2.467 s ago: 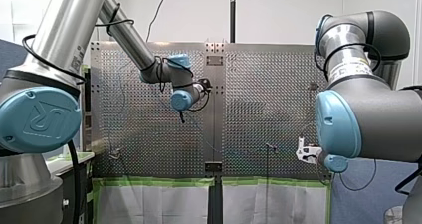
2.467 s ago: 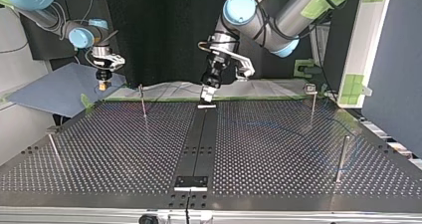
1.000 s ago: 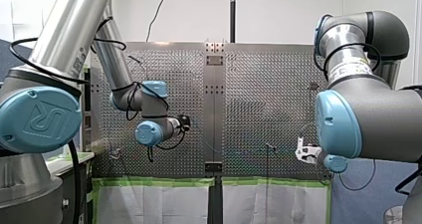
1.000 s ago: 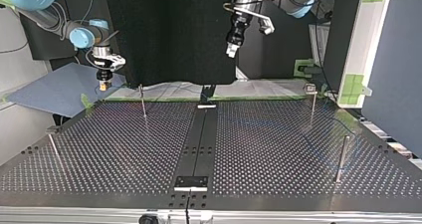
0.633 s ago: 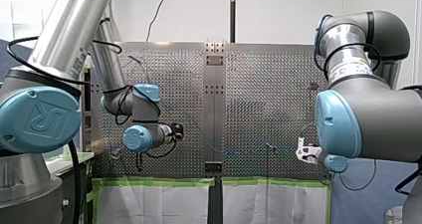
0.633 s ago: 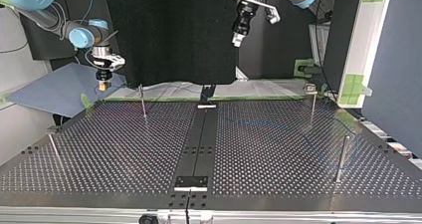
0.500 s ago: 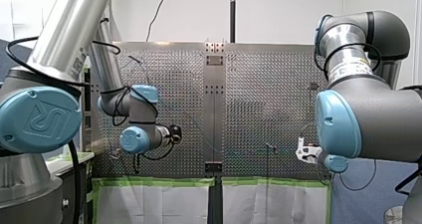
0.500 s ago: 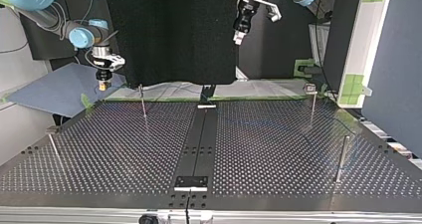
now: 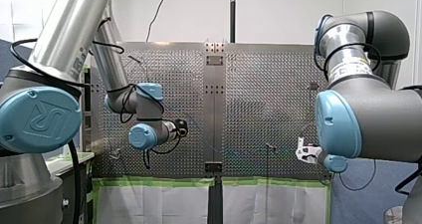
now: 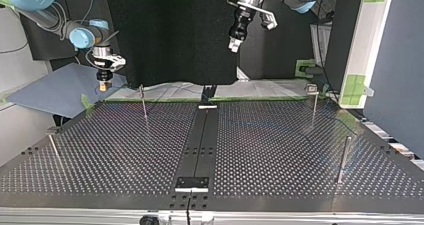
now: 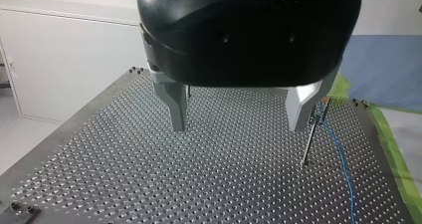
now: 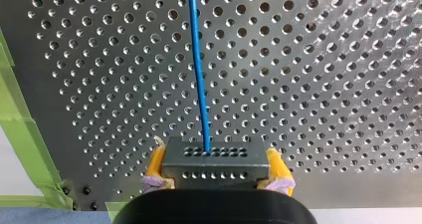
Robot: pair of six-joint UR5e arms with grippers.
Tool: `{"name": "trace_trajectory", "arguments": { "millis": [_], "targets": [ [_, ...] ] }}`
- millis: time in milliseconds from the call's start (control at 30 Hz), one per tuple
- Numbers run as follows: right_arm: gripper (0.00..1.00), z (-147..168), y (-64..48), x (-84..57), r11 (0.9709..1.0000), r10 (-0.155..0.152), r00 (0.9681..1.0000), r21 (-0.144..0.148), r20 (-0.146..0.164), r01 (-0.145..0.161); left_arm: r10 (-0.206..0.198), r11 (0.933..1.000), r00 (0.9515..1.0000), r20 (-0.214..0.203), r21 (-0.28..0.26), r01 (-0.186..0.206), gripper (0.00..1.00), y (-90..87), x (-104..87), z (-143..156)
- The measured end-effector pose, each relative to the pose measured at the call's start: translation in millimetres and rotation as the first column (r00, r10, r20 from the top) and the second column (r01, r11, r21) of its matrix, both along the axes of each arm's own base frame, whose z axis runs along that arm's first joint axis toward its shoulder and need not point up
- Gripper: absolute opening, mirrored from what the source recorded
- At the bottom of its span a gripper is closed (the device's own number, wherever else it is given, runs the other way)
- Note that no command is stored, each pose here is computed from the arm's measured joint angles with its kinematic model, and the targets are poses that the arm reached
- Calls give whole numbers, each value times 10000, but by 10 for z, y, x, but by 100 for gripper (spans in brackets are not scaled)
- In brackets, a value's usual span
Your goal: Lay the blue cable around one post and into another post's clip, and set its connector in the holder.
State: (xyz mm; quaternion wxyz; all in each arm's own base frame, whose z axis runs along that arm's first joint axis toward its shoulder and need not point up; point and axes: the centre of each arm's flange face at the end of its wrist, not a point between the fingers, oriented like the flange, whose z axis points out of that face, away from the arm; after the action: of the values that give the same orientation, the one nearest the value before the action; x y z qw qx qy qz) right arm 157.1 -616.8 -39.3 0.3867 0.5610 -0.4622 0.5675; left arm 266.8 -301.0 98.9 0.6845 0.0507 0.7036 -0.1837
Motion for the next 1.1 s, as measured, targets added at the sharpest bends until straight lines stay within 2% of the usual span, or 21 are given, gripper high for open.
{"name": "trace_trajectory", "arguments": {
  "millis": [100, 233, 367, 567, 733, 1100],
  "targets": [
    [0, 0, -3, -14, 10000, -43, 10000, 6, -5, 43, 12, 10000, 10000, -35, 12, -12, 100, 3, -2, -3],
    [0, 9, -39, -149, 9990, -450, 9990, 14, -37, 450, 27, 10000, 10000, -87, 32, -27, 100, 7, -6, -9],
    [0, 88, -89, -289, 9956, -940, 9956, -67, -53, 939, 31, 10000, 9999, -112, 44, -31, 100, 9, -8, -11],
    [0, 328, -159, -380, 9921, -1226, 9924, -273, -30, 1225, 29, 9999, 9998, -219, 115, -26, 100, 14, -21, -23],
    [0, 502, -192, -370, 9918, -1202, 9927, -447, -8, 1200, 70, 9998, 9994, -324, 184, -64, 100, 22, -34, -35],
    [0, 741, -194, -263, 9942, -951, 9954, -485, 118, 956, 113, 9998, 9993, -358, 149, -107, 100, 24, -40, -37]
  ]
}}
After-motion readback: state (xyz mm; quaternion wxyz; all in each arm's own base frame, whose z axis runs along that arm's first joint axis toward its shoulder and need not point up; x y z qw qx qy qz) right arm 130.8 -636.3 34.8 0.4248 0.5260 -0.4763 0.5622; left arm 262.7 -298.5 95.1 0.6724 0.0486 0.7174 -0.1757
